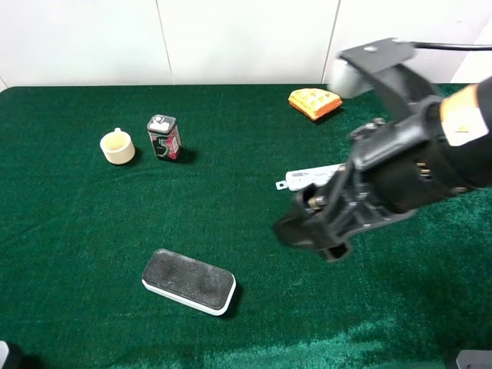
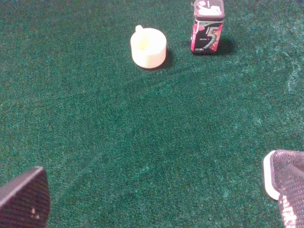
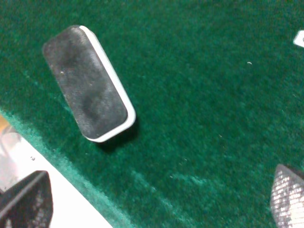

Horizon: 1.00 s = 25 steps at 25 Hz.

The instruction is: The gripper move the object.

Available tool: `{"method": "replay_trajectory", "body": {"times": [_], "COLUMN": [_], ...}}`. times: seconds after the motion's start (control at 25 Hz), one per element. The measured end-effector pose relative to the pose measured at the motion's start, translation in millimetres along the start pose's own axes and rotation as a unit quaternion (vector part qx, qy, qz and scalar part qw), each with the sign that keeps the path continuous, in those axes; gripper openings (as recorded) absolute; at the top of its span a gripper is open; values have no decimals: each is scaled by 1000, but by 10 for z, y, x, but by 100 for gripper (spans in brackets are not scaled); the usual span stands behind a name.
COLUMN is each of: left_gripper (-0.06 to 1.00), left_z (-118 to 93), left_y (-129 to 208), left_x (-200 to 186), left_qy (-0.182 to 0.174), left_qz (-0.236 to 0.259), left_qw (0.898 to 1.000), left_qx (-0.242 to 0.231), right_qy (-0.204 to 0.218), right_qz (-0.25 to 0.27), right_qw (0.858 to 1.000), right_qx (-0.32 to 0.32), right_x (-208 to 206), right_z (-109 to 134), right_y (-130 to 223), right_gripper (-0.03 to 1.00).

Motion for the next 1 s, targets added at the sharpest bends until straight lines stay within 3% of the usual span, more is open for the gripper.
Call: {"method": "replay_trajectory", "body": {"times": [0.6,1.0], "left_gripper": [98,98], "left_z": [0,0], "left_y": [0,0], "left_x": [0,0], "left_qy": [0,0], "left_qz": [0,0], "left_qw": [1000,1000], "left_qx": [0,0], "right_qy": [-33,-32], "right_qz": [38,66], "right_qw": [994,984], "right_qx": [-97,-160], "right_x": [527,839], "right_z": [488,832], "right_y": [-511,-622], "right_gripper": [70,70]}}
Point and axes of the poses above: a point on each arm's last joint axis where the gripper is mounted, x pointing out along that axis toward the gripper, z along the wrist's bending axis when the last joint is at zero, y = z × x, the point moved 6 cm from there along x, pointing out along that axis toward the gripper, and after that the axes turned 13 degrees about -x, right-handed, at the moved point
